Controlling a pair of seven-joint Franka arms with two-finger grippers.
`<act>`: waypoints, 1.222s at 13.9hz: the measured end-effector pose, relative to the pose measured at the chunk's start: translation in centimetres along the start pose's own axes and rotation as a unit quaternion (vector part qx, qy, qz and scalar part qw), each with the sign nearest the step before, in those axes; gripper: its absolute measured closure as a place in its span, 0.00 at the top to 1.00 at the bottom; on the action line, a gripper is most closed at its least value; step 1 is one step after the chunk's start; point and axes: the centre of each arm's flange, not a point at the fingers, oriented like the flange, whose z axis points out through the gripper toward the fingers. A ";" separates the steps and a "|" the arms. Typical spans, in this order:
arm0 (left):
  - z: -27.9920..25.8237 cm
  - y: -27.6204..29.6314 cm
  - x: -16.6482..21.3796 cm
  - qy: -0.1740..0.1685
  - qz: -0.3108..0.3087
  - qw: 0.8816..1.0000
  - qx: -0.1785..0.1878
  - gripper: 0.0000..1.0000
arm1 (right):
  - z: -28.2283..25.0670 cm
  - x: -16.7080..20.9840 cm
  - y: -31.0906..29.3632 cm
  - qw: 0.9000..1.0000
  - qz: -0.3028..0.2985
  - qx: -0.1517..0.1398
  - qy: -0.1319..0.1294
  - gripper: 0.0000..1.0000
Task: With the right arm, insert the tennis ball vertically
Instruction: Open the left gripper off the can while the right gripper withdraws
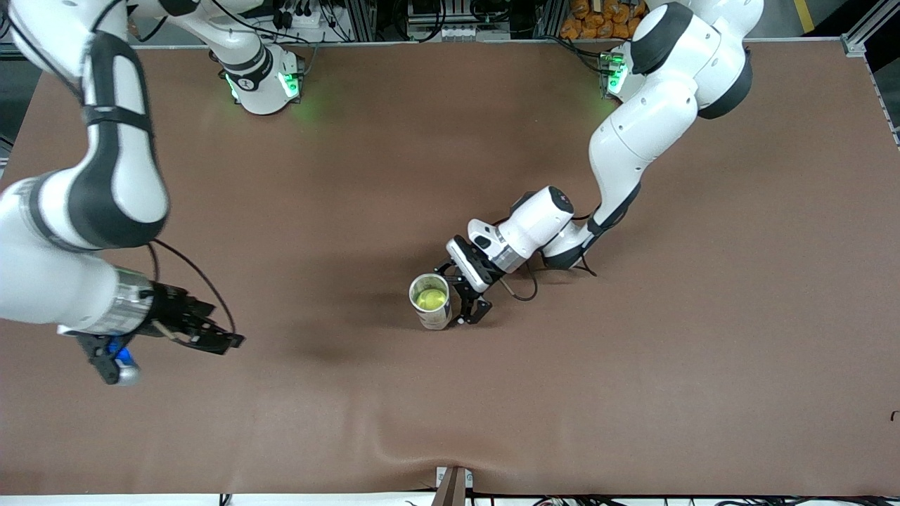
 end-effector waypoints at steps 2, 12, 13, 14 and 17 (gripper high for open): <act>-1.3 -0.8 -0.3 -0.003 -0.010 1.000 -0.001 1.00 | -2.9 1.0 2.6 0.999 -0.049 -0.006 0.000 1.00; -9.4 -6.9 -5.4 -0.033 -0.016 0.999 0.002 1.00 | -17.6 -7.5 7.6 0.975 -0.185 -0.120 0.041 1.00; -10.1 -7.6 -5.8 -0.032 -0.019 0.999 0.004 1.00 | -18.5 -8.8 8.4 0.972 -0.193 -0.123 0.041 1.00; -10.7 -8.4 -6.2 -0.031 -0.023 0.999 0.009 1.00 | -19.2 -10.0 9.5 0.969 -0.206 -0.129 0.040 1.00; -12.4 -11.2 -6.6 -0.025 -0.044 0.998 0.029 1.00 | -19.3 -12.0 13.0 0.960 -0.236 -0.148 0.029 1.00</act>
